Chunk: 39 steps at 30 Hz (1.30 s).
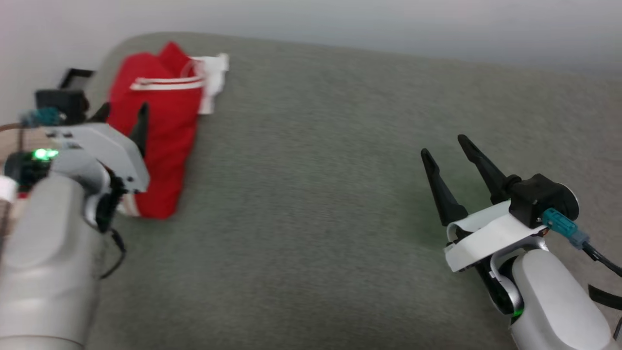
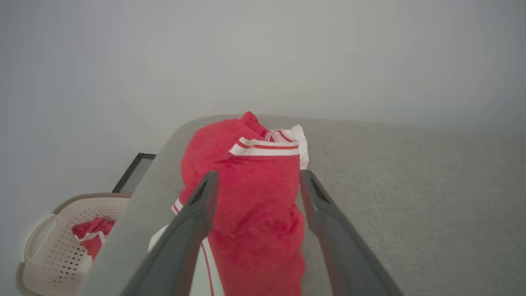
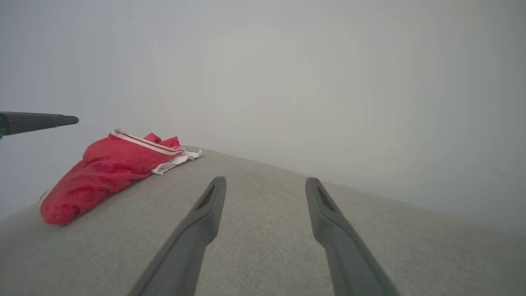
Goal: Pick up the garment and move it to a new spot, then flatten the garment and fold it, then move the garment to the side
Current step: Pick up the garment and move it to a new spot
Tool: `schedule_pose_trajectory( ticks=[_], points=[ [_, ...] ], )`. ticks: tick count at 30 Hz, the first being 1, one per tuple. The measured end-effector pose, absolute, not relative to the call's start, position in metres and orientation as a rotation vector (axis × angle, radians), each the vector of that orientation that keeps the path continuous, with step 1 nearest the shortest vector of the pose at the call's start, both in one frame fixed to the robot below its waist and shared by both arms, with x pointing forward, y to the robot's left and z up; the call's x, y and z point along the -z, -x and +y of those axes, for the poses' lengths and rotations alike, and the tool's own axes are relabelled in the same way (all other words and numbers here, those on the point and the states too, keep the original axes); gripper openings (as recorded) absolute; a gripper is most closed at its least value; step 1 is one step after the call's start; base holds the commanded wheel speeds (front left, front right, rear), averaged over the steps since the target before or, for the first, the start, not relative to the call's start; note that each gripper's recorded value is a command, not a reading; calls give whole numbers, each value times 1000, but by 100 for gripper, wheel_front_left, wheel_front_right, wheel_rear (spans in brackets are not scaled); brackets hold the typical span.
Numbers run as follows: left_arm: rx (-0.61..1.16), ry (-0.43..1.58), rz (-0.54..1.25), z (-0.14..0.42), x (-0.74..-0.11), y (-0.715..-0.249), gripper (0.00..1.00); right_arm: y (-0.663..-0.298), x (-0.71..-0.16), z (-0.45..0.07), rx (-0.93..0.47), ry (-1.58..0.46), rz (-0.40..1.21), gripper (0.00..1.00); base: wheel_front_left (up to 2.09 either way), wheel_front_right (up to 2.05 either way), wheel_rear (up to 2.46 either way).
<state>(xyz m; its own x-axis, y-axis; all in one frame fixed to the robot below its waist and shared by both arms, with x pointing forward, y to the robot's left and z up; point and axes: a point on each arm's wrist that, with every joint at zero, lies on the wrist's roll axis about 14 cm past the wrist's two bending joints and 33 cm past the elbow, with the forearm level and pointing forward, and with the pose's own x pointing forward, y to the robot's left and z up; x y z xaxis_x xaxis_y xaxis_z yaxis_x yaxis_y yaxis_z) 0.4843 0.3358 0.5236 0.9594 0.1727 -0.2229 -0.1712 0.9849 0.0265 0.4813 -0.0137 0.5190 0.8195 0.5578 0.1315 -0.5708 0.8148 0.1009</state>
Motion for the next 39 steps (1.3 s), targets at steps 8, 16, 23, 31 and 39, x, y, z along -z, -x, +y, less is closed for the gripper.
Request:
schedule_pose_trajectory(
  ticks=[8, 16, 23, 31, 39],
  points=[
    [-101, 61, 616, 322, -458, -517, 100, -491, -501, -55, -500, -133, -64, 100, 0, 0, 0],
    [-103, 10, 888, 329, -390, -528, 100, -505, -469, -95, -416, -103, -7, 100, 0, 0, 0],
    [-120, 4, 978, 327, -354, -544, 100, -507, -443, -116, -376, -63, 47, 100, 0, 0, 0],
    [-117, -24, 920, 324, -359, -549, 0, -505, -457, -114, -386, -48, 14, 100, 0, 0, 0],
    [-111, -24, 767, 323, -398, -535, 0, -486, -477, -108, -385, -49, -4, 100, 0, 0, 0]
  ],
)
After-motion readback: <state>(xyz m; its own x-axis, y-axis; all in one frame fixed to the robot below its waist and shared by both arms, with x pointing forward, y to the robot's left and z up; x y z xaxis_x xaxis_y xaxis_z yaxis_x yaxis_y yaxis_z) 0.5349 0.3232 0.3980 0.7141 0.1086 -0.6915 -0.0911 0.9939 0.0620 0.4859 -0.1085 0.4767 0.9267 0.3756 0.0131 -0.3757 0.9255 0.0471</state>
